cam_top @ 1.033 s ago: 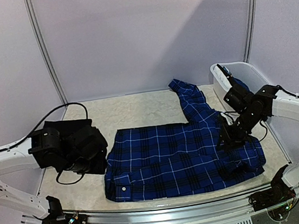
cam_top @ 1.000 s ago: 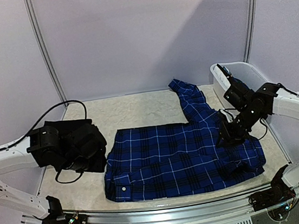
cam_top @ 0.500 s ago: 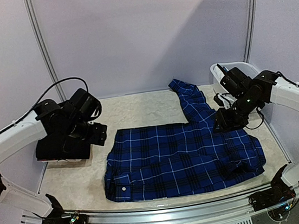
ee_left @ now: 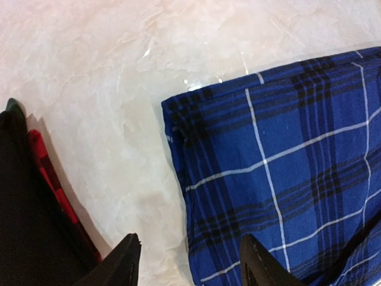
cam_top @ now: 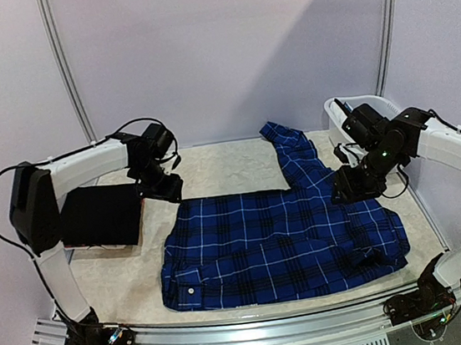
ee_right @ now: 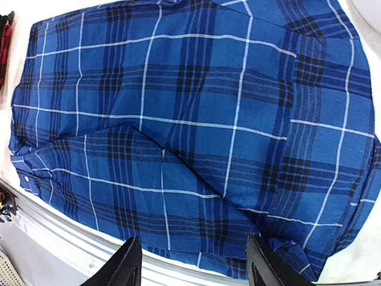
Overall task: Fold and stack the mixed laundry pile
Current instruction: Move the 1/3-folded shirt to the center of the board, then pick up the 1/3-folded shirt from the center of the board.
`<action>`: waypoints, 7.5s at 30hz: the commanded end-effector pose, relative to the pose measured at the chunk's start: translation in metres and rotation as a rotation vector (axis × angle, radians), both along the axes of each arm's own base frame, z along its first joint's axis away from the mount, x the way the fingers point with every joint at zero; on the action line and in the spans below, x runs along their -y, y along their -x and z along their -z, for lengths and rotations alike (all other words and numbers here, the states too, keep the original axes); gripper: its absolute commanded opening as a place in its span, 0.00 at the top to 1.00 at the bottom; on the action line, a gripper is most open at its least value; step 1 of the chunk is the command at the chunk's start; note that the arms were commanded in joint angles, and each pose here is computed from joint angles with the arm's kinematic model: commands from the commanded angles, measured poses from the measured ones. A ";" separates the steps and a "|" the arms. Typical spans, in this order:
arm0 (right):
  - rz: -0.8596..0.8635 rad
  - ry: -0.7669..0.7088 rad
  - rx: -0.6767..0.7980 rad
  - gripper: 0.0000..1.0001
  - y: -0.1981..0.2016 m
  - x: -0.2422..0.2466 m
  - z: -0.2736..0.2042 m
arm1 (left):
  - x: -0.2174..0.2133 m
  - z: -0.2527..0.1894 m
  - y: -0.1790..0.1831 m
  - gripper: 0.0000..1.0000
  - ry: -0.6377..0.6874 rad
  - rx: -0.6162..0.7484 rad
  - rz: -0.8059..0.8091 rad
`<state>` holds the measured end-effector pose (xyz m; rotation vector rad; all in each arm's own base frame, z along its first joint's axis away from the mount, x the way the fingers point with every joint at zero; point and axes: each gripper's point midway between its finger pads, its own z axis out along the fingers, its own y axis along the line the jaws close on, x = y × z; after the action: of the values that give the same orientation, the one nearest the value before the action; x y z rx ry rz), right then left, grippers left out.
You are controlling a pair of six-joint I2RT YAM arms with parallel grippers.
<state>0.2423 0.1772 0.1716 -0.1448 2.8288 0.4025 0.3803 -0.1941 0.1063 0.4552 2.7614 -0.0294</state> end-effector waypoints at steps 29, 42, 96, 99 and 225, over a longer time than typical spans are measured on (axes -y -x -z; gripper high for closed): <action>0.020 0.014 -0.028 0.39 -0.045 -0.010 -0.004 | -0.007 0.107 -0.074 0.71 -0.016 -0.206 -0.001; 0.049 0.002 -0.011 0.33 -0.066 -0.014 -0.008 | -0.018 0.099 -0.050 1.00 -0.012 -0.212 0.000; -0.127 0.004 -0.142 0.57 -0.262 0.017 0.179 | -0.080 0.086 -0.041 1.00 -0.163 -0.249 -0.069; -0.134 -0.053 -0.130 0.52 -0.265 0.007 0.175 | -0.078 0.087 -0.044 1.00 -0.160 -0.253 -0.068; -0.407 -0.259 0.532 1.00 -0.251 -0.041 -0.063 | -0.030 -0.007 -0.005 1.00 0.097 -0.026 -0.029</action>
<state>0.5169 0.2244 0.1995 -0.6005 2.2538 0.7575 0.4000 -0.1536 0.1004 0.3772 2.8171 -0.1540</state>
